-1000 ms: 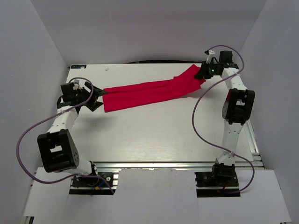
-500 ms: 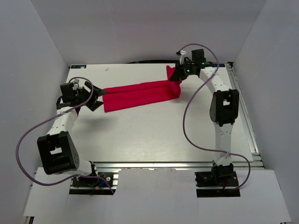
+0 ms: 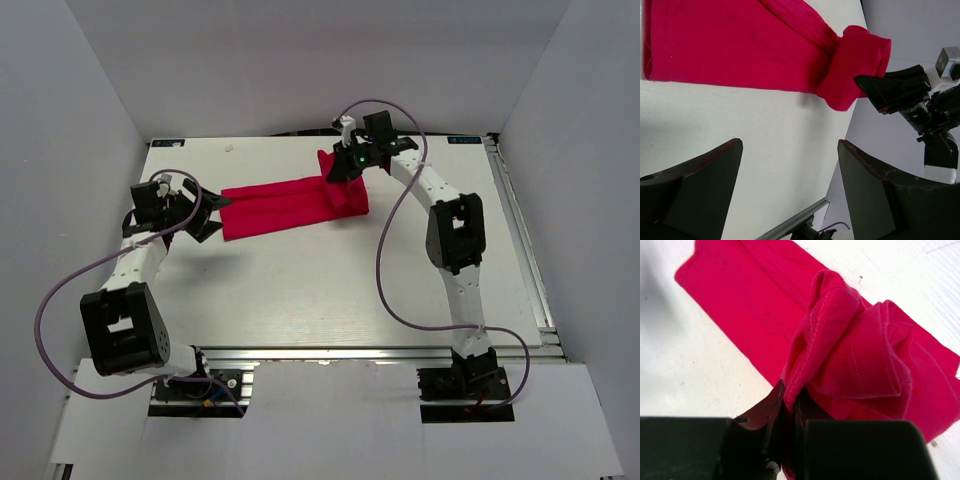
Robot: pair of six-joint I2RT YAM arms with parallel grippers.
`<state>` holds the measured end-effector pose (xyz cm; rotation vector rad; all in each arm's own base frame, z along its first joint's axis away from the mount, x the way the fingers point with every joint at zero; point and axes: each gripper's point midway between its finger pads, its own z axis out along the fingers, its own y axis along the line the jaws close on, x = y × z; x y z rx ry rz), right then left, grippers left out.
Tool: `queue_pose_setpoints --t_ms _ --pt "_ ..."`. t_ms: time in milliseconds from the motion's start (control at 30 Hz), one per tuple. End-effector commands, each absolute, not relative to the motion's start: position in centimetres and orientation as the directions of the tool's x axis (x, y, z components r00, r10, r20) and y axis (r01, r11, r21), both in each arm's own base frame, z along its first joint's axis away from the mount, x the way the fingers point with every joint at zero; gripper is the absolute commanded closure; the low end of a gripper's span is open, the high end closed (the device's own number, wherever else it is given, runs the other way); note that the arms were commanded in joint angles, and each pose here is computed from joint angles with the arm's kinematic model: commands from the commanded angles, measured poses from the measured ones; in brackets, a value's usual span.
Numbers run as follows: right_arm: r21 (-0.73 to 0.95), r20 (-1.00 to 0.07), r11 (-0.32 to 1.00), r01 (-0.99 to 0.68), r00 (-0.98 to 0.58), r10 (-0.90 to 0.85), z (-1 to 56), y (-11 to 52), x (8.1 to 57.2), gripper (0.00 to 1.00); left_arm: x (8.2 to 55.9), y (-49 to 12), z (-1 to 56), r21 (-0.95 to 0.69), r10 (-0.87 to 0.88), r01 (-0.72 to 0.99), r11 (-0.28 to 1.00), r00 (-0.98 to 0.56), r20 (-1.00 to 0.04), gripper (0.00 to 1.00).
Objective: Fold and stack the t-shirts
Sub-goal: Fold the folded rectangular tshirt in 1/3 of the way
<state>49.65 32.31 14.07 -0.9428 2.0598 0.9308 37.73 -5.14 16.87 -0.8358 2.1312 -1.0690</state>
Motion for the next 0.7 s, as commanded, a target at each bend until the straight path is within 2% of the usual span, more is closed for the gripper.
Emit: queue_pose_setpoints --t_ms 0,667 --pt "0.277 -0.825 0.496 -0.823 -0.469 -0.317 14.3 33.1 51.3 1.00 37.1 -5.6 18.5 -0.853 -0.739 -0.206 0.480 -0.619 -0.266 0.12" --pt "0.224 -0.822 0.489 -0.843 -0.433 -0.371 11.6 35.8 51.1 1.00 37.0 -5.6 17.7 -0.851 -0.740 -0.227 0.474 -0.626 -0.245 0.12"
